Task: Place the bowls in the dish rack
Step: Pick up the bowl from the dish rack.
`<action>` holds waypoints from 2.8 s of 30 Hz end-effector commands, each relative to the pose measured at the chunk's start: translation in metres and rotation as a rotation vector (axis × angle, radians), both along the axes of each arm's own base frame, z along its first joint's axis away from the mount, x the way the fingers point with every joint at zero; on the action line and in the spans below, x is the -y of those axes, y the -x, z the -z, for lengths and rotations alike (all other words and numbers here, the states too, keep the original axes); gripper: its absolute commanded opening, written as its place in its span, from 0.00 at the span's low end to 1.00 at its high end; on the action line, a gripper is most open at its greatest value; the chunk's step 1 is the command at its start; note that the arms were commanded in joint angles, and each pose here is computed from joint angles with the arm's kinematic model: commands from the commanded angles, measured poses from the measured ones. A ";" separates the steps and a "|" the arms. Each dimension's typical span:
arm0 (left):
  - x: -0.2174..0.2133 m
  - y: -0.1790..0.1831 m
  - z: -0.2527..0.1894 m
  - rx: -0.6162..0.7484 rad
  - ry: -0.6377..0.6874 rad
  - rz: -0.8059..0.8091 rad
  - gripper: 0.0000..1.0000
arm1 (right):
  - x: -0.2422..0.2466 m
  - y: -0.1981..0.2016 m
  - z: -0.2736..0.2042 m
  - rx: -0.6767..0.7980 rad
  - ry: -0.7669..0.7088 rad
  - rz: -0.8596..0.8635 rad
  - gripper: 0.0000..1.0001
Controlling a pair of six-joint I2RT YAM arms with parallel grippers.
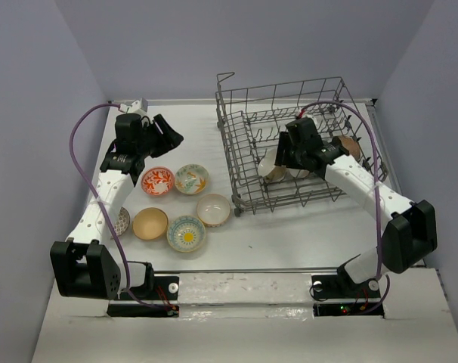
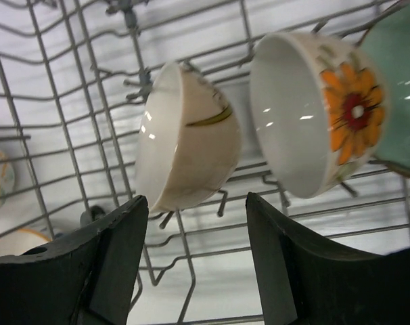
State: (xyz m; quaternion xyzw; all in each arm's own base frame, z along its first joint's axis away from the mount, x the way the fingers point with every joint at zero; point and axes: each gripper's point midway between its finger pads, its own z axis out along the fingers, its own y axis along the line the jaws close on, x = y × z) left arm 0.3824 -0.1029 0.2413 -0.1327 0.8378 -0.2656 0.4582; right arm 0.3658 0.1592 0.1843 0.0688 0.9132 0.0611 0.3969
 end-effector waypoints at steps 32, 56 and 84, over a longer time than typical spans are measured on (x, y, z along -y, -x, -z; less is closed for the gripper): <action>0.001 -0.002 -0.027 0.083 -0.004 0.010 0.64 | -0.017 -0.007 0.046 -0.073 -0.270 0.157 0.90; 0.002 -0.003 -0.021 0.073 -0.007 0.013 0.64 | -0.020 -0.025 0.066 -0.036 -0.264 0.176 0.80; 0.001 -0.005 -0.018 0.066 -0.005 0.009 0.64 | -0.002 -0.040 0.007 0.130 -0.101 0.071 0.50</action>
